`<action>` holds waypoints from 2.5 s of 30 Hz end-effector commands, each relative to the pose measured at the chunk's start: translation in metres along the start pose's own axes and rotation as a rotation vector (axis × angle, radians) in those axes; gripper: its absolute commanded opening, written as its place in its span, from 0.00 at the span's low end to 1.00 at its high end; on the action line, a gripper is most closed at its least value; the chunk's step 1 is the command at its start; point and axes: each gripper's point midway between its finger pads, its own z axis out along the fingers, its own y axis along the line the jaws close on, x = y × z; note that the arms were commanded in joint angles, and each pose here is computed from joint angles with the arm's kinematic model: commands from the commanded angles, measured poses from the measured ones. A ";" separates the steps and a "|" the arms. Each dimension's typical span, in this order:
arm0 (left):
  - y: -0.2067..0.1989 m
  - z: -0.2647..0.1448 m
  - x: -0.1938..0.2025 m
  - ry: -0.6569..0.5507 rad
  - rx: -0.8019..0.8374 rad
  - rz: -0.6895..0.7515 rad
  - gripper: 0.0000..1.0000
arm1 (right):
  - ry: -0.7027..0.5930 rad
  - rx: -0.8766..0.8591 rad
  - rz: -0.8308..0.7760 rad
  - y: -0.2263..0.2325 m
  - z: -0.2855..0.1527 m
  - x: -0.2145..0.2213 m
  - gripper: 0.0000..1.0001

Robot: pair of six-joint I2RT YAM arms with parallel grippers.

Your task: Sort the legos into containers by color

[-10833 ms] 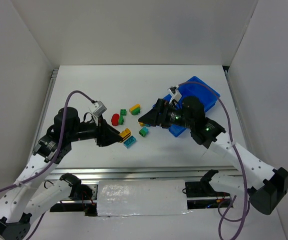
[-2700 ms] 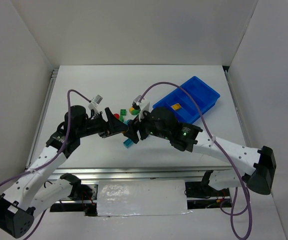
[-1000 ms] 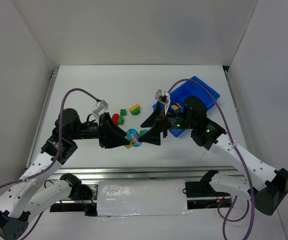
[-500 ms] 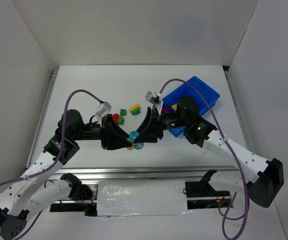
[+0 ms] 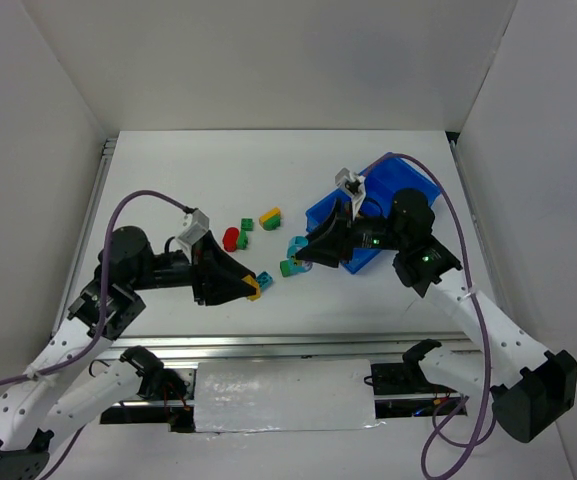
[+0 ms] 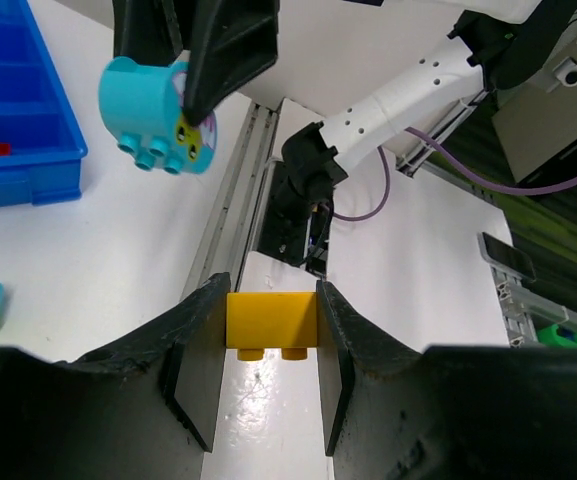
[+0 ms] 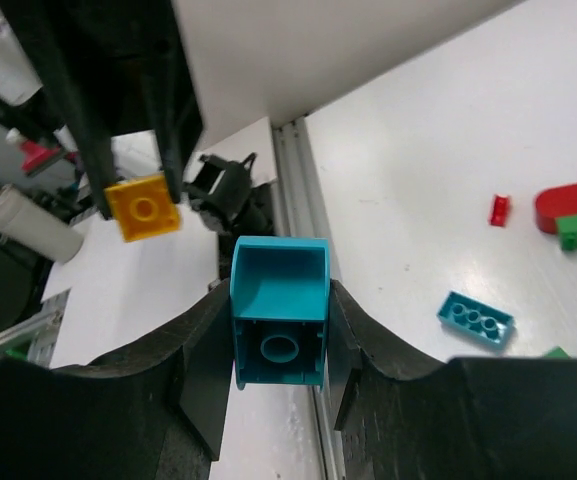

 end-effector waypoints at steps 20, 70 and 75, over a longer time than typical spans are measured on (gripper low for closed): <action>0.089 -0.056 0.006 0.002 -0.660 0.048 0.00 | -0.302 1.711 0.593 -0.351 -0.233 -0.021 0.00; 0.166 0.089 -0.039 -0.078 -0.484 -0.186 0.00 | -0.493 1.141 0.381 -0.103 -0.183 -0.049 1.00; 0.214 0.155 -0.045 -0.022 -0.487 -0.156 0.00 | -0.479 1.125 0.353 -0.065 -0.188 -0.055 1.00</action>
